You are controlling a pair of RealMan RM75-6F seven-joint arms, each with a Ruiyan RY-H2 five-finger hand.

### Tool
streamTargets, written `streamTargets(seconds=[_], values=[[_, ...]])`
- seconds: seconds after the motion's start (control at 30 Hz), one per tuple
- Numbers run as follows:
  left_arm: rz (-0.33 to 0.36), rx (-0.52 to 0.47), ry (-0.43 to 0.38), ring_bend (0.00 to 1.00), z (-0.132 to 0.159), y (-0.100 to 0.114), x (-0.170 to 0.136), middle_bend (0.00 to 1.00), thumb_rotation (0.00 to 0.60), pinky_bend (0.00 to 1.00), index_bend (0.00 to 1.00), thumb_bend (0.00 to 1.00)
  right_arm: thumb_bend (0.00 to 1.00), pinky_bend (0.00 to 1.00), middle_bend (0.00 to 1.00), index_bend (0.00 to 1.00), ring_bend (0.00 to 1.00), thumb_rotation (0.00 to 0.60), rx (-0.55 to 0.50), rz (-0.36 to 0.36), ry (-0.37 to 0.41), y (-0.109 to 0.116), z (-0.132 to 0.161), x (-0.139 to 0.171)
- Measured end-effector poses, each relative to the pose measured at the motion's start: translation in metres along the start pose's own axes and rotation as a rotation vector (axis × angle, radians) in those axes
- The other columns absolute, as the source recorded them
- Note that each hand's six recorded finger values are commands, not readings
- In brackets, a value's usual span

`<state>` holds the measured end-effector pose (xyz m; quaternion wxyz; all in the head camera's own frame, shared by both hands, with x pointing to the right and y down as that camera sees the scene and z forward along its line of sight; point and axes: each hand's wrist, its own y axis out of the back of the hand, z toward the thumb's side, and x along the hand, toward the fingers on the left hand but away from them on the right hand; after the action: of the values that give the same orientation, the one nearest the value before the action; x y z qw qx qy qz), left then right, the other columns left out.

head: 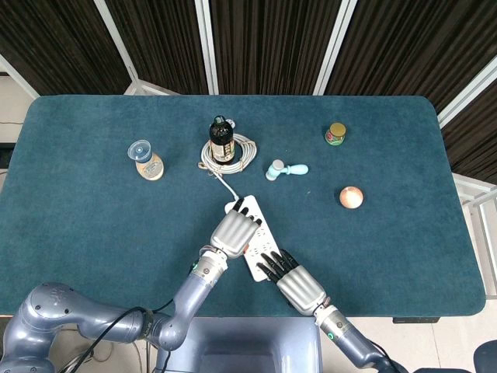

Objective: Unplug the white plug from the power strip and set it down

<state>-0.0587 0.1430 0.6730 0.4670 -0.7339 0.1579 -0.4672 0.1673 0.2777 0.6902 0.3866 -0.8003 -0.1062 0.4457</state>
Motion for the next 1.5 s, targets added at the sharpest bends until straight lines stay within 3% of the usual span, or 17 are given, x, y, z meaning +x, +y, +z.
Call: streamTargets(seconds=[1.17,1.5], values=[[0.019,-0.003,-0.017,0.27,0.008,0.013,0.002,0.75,0.6,0.13,0.67,0.39,0.71,0.0,0.0,0.0,0.0,0.6,0.006,0.005,0.009,-0.002,0.006,0.003],[0.103,-0.066,-0.014,0.27,0.005,0.045,0.005,0.75,0.6,0.13,0.67,0.39,0.71,0.0,0.0,0.0,0.0,0.6,0.004,-0.006,0.009,0.0,0.008,0.001]])
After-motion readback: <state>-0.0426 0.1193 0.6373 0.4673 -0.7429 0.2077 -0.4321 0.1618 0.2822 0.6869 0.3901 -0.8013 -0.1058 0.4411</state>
